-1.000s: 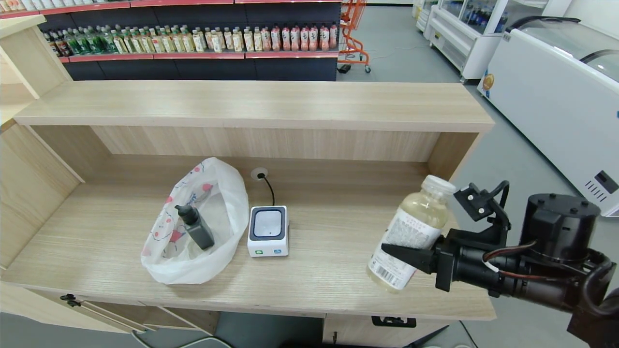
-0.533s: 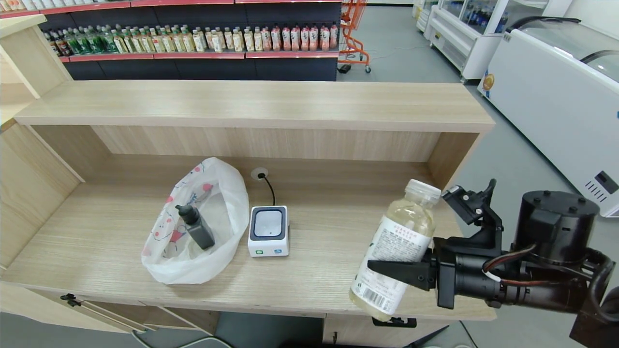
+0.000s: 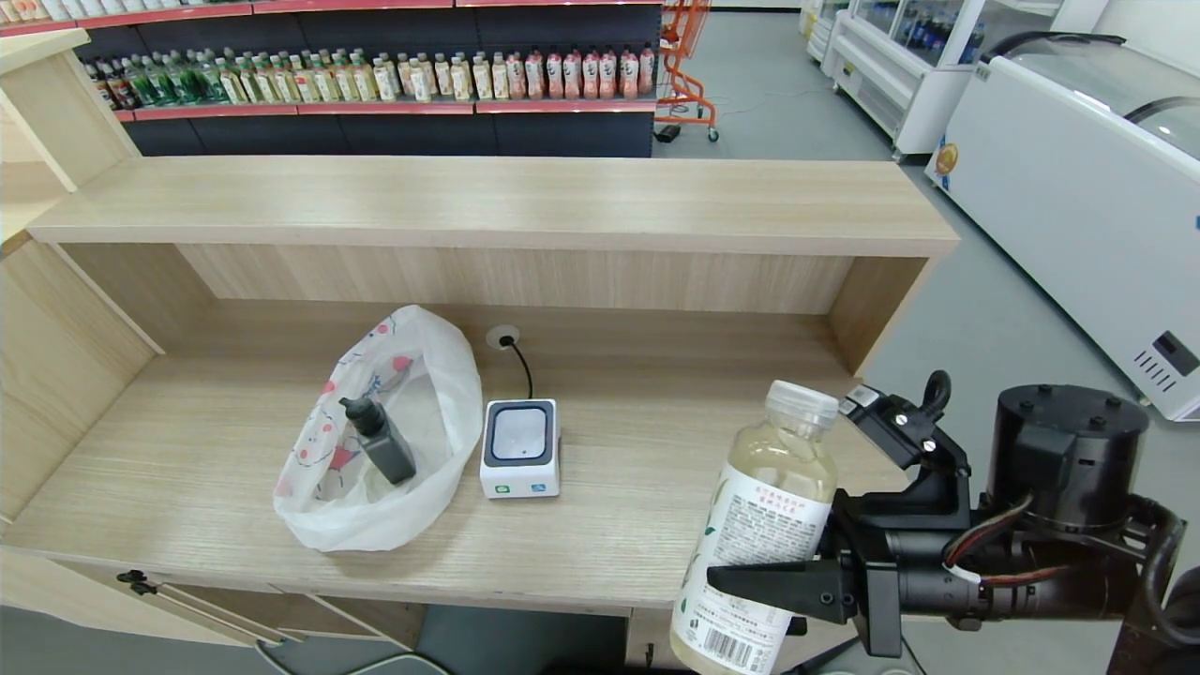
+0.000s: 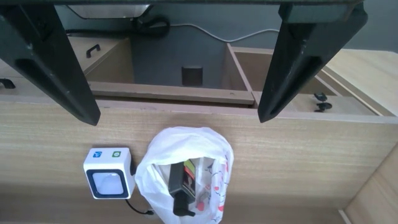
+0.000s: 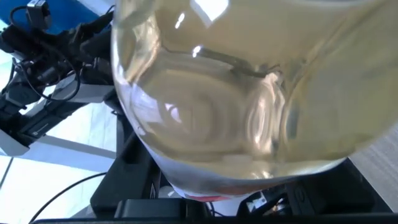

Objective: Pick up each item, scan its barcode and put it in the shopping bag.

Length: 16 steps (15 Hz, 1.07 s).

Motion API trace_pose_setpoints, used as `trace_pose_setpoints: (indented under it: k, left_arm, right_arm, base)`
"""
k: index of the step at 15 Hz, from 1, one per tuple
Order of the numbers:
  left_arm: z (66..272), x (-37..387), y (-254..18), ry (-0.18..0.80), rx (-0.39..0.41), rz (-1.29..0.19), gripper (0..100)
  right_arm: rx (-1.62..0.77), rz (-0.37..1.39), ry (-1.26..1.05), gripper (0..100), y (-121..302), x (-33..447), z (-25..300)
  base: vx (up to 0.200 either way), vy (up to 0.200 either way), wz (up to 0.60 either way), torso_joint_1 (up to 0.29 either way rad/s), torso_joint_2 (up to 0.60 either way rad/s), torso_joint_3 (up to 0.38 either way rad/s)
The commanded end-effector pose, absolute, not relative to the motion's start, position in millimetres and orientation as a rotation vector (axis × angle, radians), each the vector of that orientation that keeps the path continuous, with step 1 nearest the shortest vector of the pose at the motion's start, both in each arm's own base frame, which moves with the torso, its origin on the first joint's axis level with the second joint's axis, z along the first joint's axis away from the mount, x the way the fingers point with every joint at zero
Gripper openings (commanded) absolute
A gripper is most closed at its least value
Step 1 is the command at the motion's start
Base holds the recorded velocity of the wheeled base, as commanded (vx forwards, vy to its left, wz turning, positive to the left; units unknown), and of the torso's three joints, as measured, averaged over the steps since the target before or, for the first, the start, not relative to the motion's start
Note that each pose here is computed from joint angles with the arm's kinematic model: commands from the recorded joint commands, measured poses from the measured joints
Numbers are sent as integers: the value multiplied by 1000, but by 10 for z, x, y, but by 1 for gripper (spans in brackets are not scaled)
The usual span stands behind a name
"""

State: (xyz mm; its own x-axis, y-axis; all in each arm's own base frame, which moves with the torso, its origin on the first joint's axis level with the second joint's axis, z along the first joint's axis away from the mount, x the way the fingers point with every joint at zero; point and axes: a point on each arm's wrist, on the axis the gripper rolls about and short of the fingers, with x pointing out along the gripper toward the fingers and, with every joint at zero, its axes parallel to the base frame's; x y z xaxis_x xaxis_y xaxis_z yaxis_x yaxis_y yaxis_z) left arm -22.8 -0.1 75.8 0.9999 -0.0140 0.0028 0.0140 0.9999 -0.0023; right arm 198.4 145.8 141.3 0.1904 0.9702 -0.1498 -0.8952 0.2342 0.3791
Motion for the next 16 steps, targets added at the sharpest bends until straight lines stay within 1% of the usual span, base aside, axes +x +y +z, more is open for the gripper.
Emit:
trace_pose_setpoints:
  k: [1, 4, 5, 10, 16]
  left_arm:
    - [758, -227, -1, -2, -3, -14, 100]
    - [758, -228, -1, -3, -3, -14, 100]
    - [758, -227, -1, -2, -3, -14, 100]
    - [758, -228, -1, -3, -3, -14, 100]
    - [758, -227, -1, -2, -3, -14, 100]
  right_arm:
    - [222, 1336, 398, 0, 1483, 1983, 1403]
    - [221, 1354, 402, 0, 1515, 2008, 1384]
    - [212, 1381, 372, 0, 1614, 2044, 1458]
    - [202, 1423, 352, 0, 1809, 2124, 1487]
    - [186, 1436, 348, 0, 1858, 2124, 1459]
  base:
    - [0, 0, 0, 0, 0, 0]
    - [0, 0, 0, 0, 0, 0]
    - [0, 0, 0, 0, 0, 0]
    - [0, 0, 0, 0, 0, 0]
    - [0, 0, 0, 0, 0, 0]
